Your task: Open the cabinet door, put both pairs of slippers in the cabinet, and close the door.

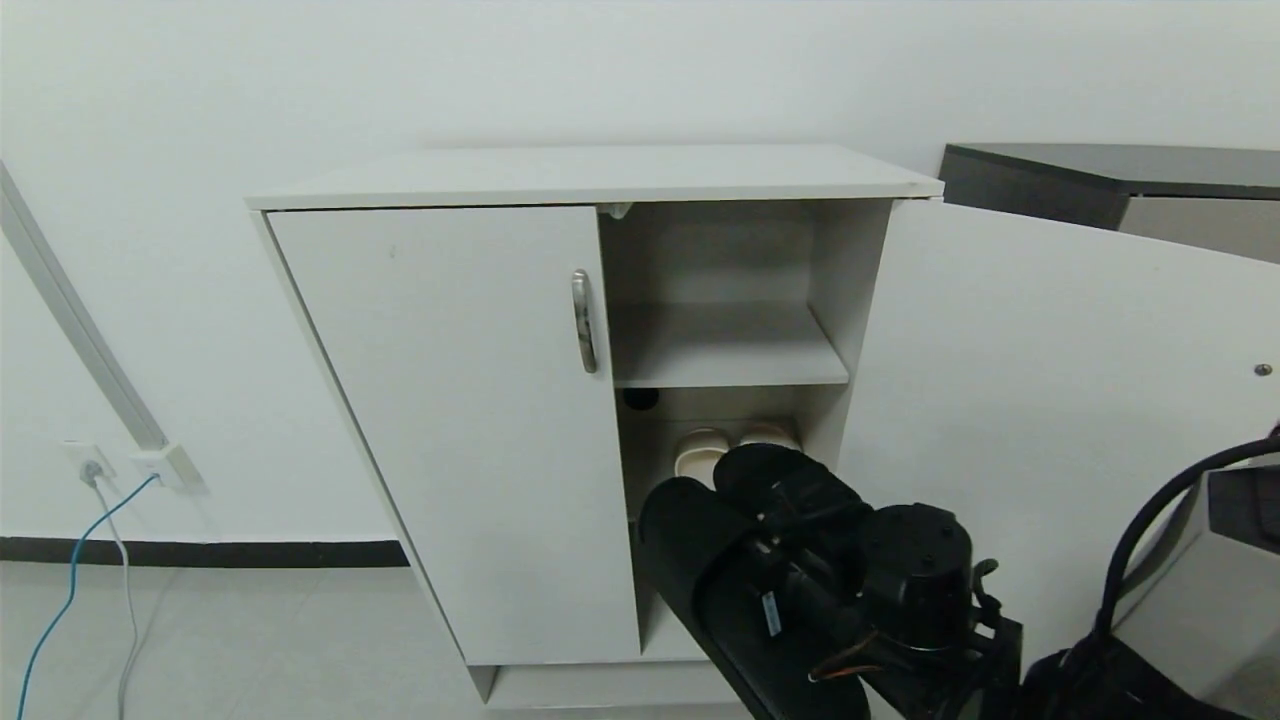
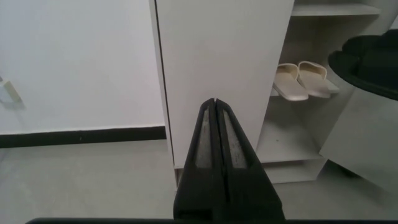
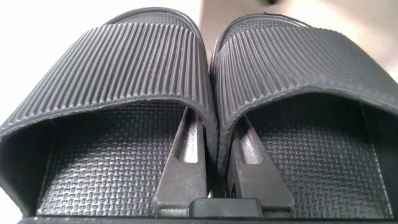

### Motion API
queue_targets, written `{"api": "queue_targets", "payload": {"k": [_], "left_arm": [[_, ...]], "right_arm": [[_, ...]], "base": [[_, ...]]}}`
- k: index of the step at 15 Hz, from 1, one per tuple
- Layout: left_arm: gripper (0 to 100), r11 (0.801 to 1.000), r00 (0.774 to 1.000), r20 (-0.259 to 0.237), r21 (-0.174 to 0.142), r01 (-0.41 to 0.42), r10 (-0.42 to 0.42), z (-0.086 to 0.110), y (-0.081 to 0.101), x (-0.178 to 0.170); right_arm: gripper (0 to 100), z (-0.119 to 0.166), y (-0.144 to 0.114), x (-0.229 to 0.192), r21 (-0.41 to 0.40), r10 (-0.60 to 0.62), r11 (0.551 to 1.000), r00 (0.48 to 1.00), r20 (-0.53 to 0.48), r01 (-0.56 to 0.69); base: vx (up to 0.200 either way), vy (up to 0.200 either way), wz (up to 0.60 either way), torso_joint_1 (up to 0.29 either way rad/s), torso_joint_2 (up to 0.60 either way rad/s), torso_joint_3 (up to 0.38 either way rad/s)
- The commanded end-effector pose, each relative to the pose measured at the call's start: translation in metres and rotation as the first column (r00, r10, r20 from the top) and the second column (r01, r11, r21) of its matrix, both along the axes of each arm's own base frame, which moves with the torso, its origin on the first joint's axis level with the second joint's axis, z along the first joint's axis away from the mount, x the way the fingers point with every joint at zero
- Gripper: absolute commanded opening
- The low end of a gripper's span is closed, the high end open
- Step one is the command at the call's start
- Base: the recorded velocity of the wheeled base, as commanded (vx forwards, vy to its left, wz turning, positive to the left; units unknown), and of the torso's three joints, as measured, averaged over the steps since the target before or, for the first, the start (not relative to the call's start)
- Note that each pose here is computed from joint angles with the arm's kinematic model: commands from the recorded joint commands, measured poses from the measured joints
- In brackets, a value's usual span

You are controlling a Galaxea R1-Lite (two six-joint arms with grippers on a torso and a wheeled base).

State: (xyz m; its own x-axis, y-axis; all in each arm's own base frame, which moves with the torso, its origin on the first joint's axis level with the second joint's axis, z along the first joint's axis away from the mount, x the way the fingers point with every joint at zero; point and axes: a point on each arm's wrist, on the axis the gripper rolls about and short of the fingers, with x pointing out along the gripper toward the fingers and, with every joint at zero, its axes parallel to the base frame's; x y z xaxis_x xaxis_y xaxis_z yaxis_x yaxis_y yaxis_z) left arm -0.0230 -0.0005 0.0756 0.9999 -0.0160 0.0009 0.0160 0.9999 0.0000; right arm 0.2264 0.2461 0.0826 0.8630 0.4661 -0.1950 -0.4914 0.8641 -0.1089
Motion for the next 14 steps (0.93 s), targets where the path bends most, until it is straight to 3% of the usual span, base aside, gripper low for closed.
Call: {"api": "queue_targets", "payload": {"k": [1, 5, 10, 14], "left_arm": [[0, 1.000, 1.000, 0.001, 0.000, -0.001, 0.001, 0.000, 0.000, 0.000], [0, 1.000, 1.000, 0.001, 0.002, -0.001, 0.001, 0.000, 0.000, 0.000], [0, 1.000, 1.000, 0.001, 0.000, -0.001, 0.001, 0.000, 0.000, 0.000], [0, 1.000, 1.000, 0.001, 0.000, -0.001, 0.001, 0.000, 0.000, 0.000]], "right_arm": [[0, 0.007, 0.036, 0.012, 0.028, -0.134, 0.990, 0.990, -0.055, 0.135], [0, 0.046, 0.060, 0.019, 0.065, -0.320, 0.943, 0.944, -0.081, 0.326], [0, 0.090, 0.066, 0.036, 0.128, -0.385, 0.913, 0.922, -0.049, 0.388], [0, 0.097, 0.062, 0.055, 0.107, -0.428, 0.896, 0.902, -0.051, 0.431]], "base": [[0.000, 0.000, 0.00, -0.017, 0.13, 0.110], [0.000, 0.000, 0.00, -0.001, 0.03, 0.030], [0.000, 0.000, 0.00, 0.000, 0.00, 0.000], [0.000, 0.000, 0.00, 0.000, 0.00, 0.000]]}}
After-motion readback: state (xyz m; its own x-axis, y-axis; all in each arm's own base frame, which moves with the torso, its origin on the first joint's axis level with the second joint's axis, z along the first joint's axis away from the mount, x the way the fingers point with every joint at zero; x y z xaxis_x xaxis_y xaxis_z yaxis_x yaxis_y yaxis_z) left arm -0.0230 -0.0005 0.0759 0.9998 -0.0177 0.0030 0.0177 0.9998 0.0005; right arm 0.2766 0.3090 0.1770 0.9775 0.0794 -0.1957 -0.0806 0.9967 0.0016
